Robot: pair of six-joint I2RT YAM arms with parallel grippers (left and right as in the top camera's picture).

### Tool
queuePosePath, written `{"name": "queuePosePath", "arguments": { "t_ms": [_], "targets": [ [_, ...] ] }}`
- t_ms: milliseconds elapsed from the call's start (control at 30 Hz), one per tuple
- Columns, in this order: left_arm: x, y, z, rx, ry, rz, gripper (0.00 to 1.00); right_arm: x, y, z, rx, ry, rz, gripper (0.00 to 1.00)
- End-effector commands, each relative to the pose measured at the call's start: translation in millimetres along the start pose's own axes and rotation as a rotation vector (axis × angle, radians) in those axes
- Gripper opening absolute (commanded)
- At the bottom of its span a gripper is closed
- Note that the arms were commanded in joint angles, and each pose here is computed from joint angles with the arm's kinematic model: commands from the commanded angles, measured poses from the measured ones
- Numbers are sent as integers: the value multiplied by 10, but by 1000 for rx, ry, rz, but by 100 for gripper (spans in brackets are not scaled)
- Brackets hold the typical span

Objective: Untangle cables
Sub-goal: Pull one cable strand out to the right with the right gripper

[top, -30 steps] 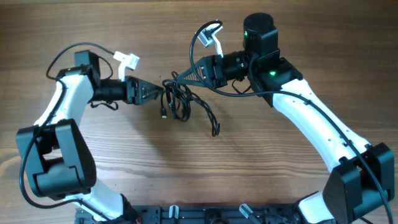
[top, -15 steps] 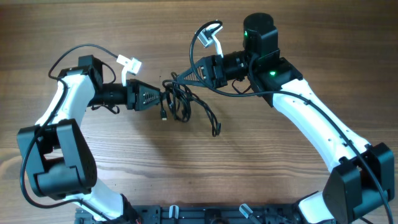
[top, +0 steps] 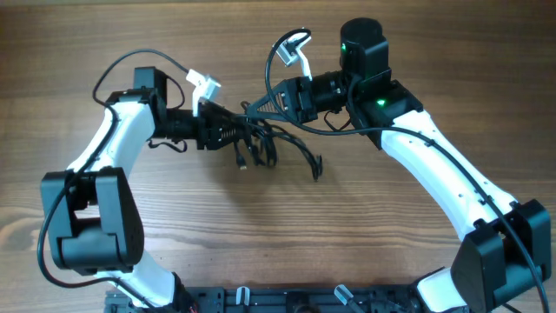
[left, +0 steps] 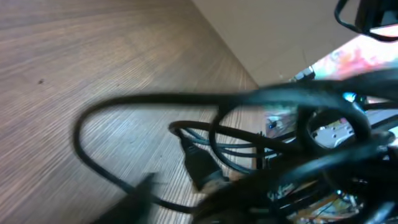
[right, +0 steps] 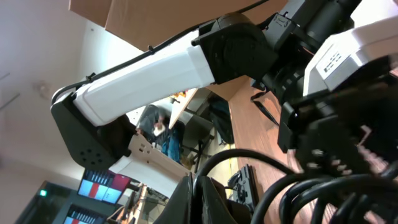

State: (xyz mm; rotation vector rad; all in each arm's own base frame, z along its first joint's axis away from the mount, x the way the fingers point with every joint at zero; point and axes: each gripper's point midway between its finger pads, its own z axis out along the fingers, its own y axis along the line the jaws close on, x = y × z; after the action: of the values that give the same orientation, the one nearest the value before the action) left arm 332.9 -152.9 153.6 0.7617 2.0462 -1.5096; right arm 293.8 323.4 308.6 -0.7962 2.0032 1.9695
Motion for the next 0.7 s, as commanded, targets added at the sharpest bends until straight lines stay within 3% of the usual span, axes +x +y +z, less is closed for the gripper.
{"name": "queuePosePath", "arguments": {
  "t_ms": [0,233,400,667],
  "targets": [
    [34,20,49,1,16,-27,4,-11,87,-19,-25,13,-24,4],
    [191,603,-317,-303,47,-368,4,-156,-21,-289,14,-51,-25,4],
    [231,755,-425,-392,37,-466,4,-165,-187,-382,79,-83,-59,5],
    [346,780,-142,-485,132,-535,4,117,-1255,-721,679,-95,-14,39]
  ]
}}
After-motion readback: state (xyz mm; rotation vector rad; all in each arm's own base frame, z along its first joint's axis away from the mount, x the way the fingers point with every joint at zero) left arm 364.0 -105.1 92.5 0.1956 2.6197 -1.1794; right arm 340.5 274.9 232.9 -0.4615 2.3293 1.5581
